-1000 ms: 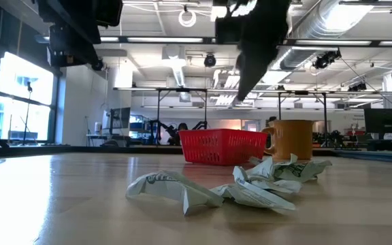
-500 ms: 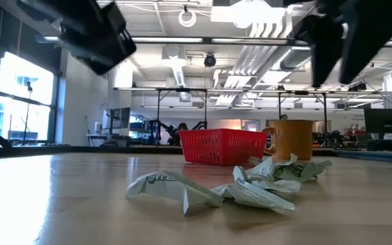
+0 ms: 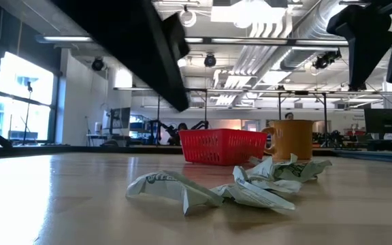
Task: Pick and place items into bin
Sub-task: Put the white stevia packet into the red bin
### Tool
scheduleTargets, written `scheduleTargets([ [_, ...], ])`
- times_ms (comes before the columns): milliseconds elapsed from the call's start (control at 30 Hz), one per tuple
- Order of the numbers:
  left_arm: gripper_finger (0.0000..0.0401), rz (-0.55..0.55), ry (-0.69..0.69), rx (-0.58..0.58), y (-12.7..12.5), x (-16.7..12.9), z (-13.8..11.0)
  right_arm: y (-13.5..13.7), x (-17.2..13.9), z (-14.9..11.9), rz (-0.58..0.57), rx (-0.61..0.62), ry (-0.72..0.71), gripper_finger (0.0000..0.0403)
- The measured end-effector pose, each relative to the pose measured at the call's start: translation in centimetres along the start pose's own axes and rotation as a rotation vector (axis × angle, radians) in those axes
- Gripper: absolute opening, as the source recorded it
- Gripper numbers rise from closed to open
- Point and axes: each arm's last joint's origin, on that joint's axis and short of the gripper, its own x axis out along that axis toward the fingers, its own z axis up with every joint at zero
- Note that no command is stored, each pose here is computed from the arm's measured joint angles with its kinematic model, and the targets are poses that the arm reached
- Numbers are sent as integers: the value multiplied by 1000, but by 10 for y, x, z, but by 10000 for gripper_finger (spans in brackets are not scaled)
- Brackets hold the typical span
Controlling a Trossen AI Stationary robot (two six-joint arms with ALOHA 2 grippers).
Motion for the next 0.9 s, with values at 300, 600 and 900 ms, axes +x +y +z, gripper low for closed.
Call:
scheduleTargets([
  [300,179,43,57,39,3,8,-8,-1,2,-4,-28,-10,11,273],
  [600,180,96,-13,-48,3,-1,8,-1,2,-5,-32,20,17,273],
  [900,266,116,35,-61,5,-1,3,-2,2,-5,-40,24,17,273],
])
